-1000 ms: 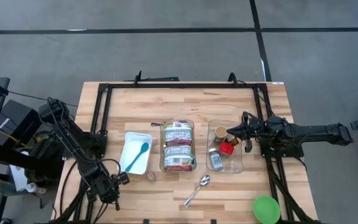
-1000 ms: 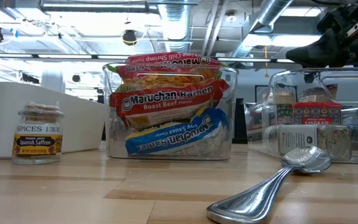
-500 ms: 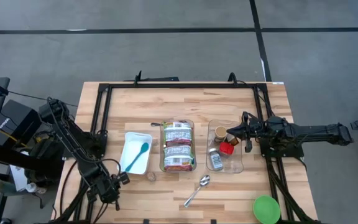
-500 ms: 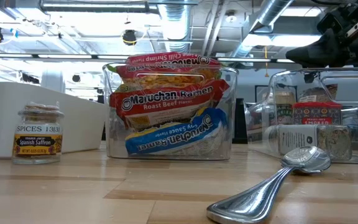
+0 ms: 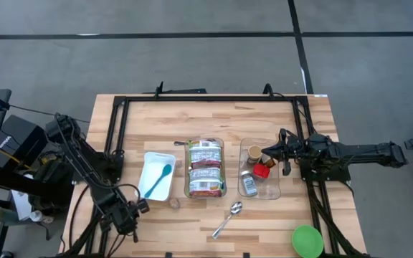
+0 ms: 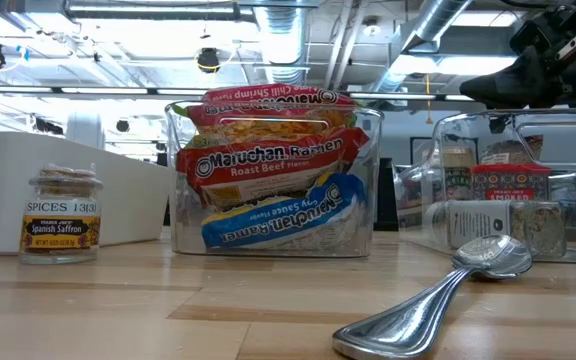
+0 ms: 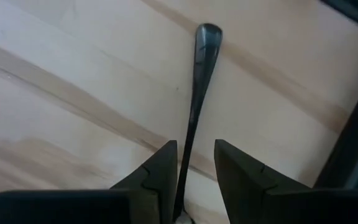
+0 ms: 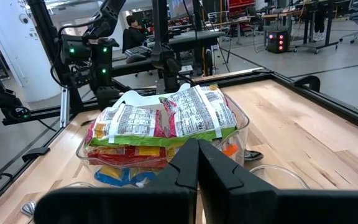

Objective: Pick & Place Food Item
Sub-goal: Put the bottom black spoon into the white bin

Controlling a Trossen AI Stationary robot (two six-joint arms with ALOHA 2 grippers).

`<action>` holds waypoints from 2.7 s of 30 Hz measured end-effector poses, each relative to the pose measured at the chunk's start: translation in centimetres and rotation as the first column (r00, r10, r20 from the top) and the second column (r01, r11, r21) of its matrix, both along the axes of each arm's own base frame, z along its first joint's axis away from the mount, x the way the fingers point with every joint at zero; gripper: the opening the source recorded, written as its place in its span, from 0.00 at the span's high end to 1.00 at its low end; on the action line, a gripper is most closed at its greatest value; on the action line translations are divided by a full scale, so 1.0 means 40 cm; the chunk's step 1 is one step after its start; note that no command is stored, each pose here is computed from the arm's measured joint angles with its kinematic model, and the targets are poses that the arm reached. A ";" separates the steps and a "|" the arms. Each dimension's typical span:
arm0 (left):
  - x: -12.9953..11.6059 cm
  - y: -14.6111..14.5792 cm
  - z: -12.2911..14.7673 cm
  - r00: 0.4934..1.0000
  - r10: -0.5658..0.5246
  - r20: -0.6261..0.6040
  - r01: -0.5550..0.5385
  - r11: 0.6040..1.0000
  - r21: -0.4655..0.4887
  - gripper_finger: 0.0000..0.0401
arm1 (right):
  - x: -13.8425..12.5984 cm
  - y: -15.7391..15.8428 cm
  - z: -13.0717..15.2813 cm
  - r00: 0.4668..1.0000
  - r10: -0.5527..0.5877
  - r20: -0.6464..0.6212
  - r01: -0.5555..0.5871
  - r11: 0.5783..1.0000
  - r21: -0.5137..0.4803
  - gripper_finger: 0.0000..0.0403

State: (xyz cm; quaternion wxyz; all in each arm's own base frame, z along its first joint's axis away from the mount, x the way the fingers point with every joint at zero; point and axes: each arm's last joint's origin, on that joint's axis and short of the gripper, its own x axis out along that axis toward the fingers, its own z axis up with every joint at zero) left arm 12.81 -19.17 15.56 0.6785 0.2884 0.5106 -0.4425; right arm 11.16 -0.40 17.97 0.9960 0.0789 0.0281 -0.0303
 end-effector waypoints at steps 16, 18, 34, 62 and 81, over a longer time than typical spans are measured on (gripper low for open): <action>0.007 -0.005 -0.040 1.000 -0.001 -0.006 0.002 0.996 0.086 0.75 | 0.000 0.000 0.000 1.000 0.000 0.000 0.000 1.000 0.000 1.00; 0.006 -0.004 -0.040 1.000 -0.002 -0.009 0.003 0.996 0.091 0.75 | 0.000 0.000 0.000 1.000 0.000 0.000 0.000 1.000 0.000 1.00; 0.009 -0.007 -0.054 1.000 -0.025 -0.012 0.026 0.994 0.110 0.75 | 0.000 0.000 0.000 1.000 0.000 0.000 0.000 1.000 0.000 1.00; 0.015 -0.014 -0.053 0.997 -0.070 0.031 0.067 0.993 0.094 0.92 | 0.000 0.000 0.000 1.000 0.000 0.000 0.000 1.000 0.000 1.00; 0.021 -0.018 -0.052 0.995 -0.061 0.076 0.054 0.994 0.093 0.98 | 0.000 0.000 0.000 1.000 0.001 0.000 -0.001 1.000 0.000 1.00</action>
